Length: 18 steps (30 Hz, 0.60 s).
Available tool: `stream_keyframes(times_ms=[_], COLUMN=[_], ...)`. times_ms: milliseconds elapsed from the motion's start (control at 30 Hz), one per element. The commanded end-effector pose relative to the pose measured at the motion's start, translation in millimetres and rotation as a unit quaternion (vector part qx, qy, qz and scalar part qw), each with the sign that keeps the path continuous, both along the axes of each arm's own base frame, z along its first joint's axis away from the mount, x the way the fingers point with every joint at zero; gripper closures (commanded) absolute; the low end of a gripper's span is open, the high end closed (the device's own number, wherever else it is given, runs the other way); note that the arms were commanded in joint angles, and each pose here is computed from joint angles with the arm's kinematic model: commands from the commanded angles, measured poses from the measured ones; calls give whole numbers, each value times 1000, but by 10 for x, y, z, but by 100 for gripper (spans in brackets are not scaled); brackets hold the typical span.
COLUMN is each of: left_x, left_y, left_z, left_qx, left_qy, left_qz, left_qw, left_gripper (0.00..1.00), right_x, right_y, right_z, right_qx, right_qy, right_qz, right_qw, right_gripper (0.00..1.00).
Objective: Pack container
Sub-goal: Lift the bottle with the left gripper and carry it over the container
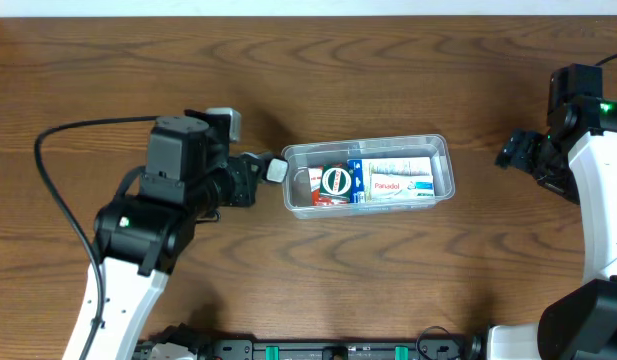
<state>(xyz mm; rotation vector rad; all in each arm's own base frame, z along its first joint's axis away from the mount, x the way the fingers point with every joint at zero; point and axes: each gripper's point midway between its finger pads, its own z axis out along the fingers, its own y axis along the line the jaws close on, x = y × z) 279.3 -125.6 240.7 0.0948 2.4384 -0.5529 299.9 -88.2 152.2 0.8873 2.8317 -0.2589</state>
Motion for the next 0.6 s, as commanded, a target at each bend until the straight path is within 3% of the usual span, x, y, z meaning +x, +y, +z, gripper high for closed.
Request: stream_keyframes(times_ms=[0, 233, 567], left_x=[-55, 5, 263], left_y=[-158, -396, -550], left_z=[102, -133, -507], left_qx=[-13, 22, 74], left_qy=[-11, 8, 25], left_qz=[-27, -53, -31], left_qw=[999, 998, 996], left_gripper=[87, 87, 87], right_x=[-12, -12, -12], right_y=[-27, -27, -27], right_z=[12, 12, 12], right_qx=[-3, -3, -3], right_qy=[-1, -1, -1], right_qz=[-6, -6, -6], right_qw=[1000, 1000, 1000], right_gripper=[1, 1, 1])
